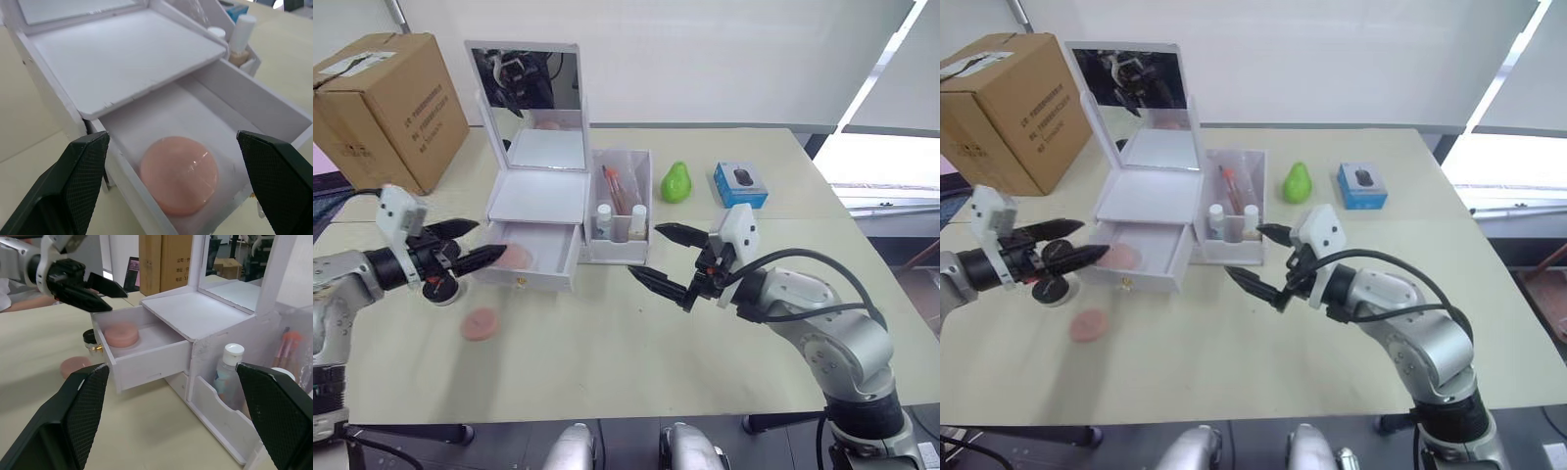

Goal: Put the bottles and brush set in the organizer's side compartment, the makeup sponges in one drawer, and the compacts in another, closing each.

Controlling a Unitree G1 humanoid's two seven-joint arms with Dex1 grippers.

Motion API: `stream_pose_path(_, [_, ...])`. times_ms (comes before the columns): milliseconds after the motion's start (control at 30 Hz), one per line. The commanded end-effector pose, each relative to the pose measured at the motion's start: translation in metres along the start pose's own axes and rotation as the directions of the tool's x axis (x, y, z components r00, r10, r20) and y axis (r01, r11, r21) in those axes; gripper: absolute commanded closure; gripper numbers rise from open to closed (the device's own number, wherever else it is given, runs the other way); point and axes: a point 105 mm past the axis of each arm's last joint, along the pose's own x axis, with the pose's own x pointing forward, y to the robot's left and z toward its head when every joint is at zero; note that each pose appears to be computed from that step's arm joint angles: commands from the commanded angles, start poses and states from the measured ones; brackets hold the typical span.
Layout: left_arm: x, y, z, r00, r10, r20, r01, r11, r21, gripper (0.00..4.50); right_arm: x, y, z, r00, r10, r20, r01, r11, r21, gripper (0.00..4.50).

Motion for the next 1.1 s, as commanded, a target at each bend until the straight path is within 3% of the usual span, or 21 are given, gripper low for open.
stream_pose_path(33, [-0.04,0.024,0.014,0.995,0.103,0.015,-0.103,0.994,0.028,0.03,-0.029,-0.025,0.006,0.994,-0.105,0.001,0.105,0.993,-0.052,0.0])
stream_pose_path(167, [-0.095,0.055,-0.005,0.96,0.266,-0.086,-0.263,0.964,0.044,0.03,-0.084,-0.054,-0.007,0.97,-0.235,-0.069,0.228,0.969,-0.095,0.0])
stream_pose_path(333, [-0.174,0.088,-0.055,0.828,0.495,-0.263,-0.481,0.869,0.12,0.03,-0.16,-0.08,-0.025,0.909,-0.396,-0.134,0.378,0.915,-0.137,0.0])
stream_pose_path(500, [-0.216,0.097,-0.076,0.719,0.619,-0.316,-0.599,0.782,0.17,0.03,-0.233,-0.091,-0.055,0.814,-0.518,-0.263,0.493,0.856,-0.156,0.0])
stream_pose_path(600, [-0.222,0.096,-0.085,0.703,0.627,-0.334,-0.603,0.776,0.188,0.03,-0.255,-0.097,-0.06,0.781,-0.565,-0.267,0.544,0.825,-0.154,0.0])
stream_pose_path(800, [-0.222,0.091,-0.088,0.722,0.605,-0.336,-0.582,0.793,0.177,0.03,-0.247,-0.1,-0.068,0.792,-0.553,-0.26,0.531,0.833,-0.155,0.0])
stream_pose_path(1100, [-0.215,0.078,-0.085,0.771,0.566,-0.291,-0.548,0.823,0.151,0.03,-0.206,-0.105,-0.055,0.849,-0.489,-0.198,0.467,0.871,-0.149,0.0])
